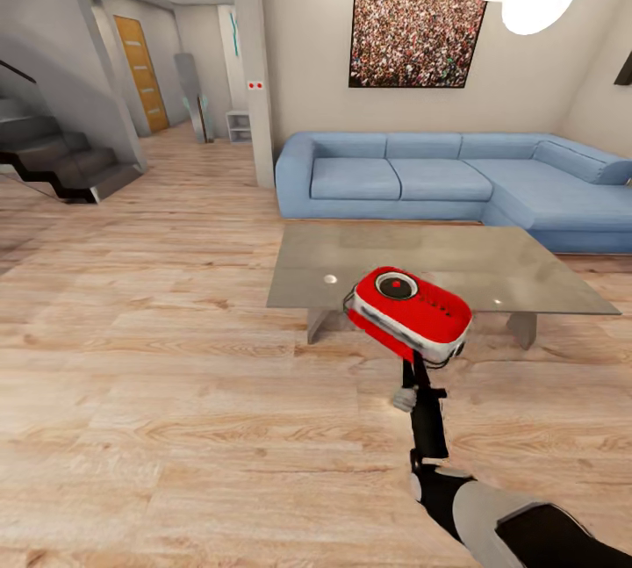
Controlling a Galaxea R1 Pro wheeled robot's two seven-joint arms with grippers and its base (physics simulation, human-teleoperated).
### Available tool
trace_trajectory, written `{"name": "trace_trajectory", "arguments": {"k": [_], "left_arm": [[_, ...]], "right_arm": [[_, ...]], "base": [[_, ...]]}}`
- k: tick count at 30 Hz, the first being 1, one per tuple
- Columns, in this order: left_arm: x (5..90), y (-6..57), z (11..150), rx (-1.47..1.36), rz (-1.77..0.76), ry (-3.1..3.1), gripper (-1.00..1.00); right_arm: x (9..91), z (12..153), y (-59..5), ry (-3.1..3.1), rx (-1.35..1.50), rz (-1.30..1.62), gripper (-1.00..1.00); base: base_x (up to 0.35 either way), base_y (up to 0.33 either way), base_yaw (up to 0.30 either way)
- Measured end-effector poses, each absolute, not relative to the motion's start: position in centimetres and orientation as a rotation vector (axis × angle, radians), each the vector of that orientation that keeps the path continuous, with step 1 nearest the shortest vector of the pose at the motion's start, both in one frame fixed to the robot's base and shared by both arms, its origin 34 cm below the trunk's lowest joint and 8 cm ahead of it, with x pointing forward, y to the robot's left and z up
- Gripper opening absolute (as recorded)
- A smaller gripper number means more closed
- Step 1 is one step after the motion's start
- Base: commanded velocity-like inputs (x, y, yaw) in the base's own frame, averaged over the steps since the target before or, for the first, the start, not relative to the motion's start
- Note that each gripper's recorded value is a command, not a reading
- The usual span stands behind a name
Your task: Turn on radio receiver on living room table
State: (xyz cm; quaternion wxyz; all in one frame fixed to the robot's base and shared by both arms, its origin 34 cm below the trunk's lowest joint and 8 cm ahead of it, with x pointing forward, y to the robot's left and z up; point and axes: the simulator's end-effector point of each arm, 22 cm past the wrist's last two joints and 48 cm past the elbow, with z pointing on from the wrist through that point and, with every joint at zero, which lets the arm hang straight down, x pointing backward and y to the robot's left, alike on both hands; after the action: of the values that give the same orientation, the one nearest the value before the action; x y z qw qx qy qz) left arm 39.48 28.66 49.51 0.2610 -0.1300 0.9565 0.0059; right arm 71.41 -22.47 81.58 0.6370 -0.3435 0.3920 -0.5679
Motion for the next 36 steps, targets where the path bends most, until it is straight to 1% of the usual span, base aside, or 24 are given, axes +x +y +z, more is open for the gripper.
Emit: {"name": "trace_trajectory", "arguments": {"k": [3,7,11,15,36], "left_arm": [[39.4,28.7,49.5,-0.353,0.016,2.59,1.0],[39.4,28.8,49.5,-0.353,0.018,2.59,1.0],[39.4,28.7,49.5,-0.35,0.017,2.591,1.0],[39.4,28.8,49.5,-0.348,0.018,2.591,1.0],[39.6,28.9,49.6,-0.346,0.021,2.584,1.0]], "right_arm": [[72.2,83.8,-22.8,0.769,-0.802,-1.298,-1.0],[71.1,83.9,-17.5,0.477,-1.007,-1.15,-1.0],[71.6,84.3,-19.3,0.525,-0.968,-1.2,-1.0],[71.1,84.0,-17.7,0.454,-1.025,-1.196,-1.0],[71.5,84.4,-18.4,0.475,-0.997,-1.222,-1.0]], "base": [[0.0,0.0,0.0],[0.0,0.0,0.0],[0.0,0.0,0.0],[0.0,0.0,0.0],[0.0,0.0,0.0]]}}
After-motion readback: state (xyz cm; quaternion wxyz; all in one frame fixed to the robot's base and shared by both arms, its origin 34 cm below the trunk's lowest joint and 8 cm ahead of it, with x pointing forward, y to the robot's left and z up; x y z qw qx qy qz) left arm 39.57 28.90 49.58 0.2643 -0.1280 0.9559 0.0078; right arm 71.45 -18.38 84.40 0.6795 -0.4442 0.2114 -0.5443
